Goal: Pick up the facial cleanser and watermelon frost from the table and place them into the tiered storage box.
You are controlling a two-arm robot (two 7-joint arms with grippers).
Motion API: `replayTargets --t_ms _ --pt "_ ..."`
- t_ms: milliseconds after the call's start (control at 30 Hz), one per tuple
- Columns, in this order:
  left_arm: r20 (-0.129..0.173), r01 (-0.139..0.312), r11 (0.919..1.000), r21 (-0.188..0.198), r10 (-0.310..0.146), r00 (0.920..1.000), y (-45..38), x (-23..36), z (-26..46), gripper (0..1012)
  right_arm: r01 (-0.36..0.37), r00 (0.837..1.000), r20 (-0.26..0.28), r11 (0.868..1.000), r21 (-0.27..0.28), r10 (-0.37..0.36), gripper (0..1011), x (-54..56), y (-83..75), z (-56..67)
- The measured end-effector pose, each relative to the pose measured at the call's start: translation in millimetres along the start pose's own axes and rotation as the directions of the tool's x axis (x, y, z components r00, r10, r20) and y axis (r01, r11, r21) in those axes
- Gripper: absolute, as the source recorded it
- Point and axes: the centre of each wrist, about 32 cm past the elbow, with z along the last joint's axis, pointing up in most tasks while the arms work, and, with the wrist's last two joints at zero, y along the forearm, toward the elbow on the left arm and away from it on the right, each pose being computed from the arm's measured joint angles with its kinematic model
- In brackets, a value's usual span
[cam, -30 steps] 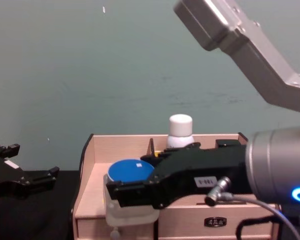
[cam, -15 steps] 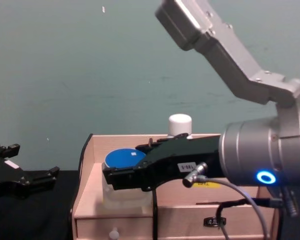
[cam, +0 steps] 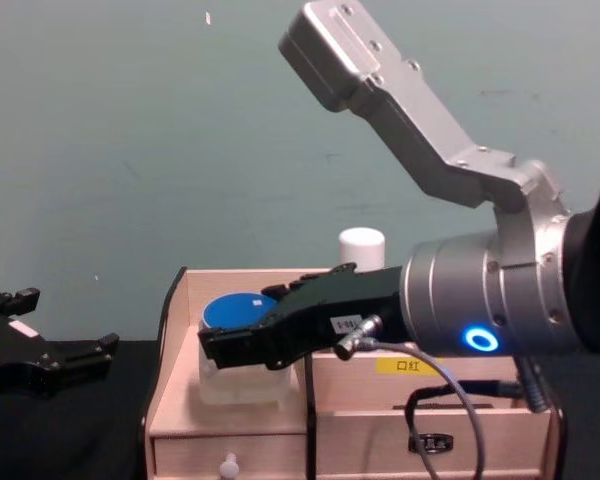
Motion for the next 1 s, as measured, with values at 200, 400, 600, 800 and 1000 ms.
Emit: replayTargets --t_ms 200,400,600,800,1000 --pt "0.0 0.0 1.0 0.0 0.0 1.0 0.0 0.0 0.0 1001 0.014 1.0 -0.005 1.0 -0.003 -0.014 729 3.4 7.2 0.6" --pt "0.0 0.0 1.0 0.0 0.0 1.0 0.0 0.0 0.0 1001 0.019 1.0 -0.007 1.0 -0.005 -0.019 728 7.4 13.2 1.9" --pt "0.0 0.0 1.0 0.0 0.0 1.0 0.0 0.0 0.0 1001 0.016 1.0 -0.018 1.0 -0.01 -0.016 729 9.6 18.4 1.9" --pt "0.0 0.0 1.0 0.0 0.0 1.0 0.0 0.0 0.0 1001 0.011 1.0 -0.025 1.0 -0.017 -0.011 729 10.4 20.7 1.5" --pt "0.0 0.0 1.0 0.0 0.0 1.0 0.0 0.0 0.0 1001 0.011 0.999 -0.031 1.0 -0.029 -0.011 728 10.9 22.6 0.3"
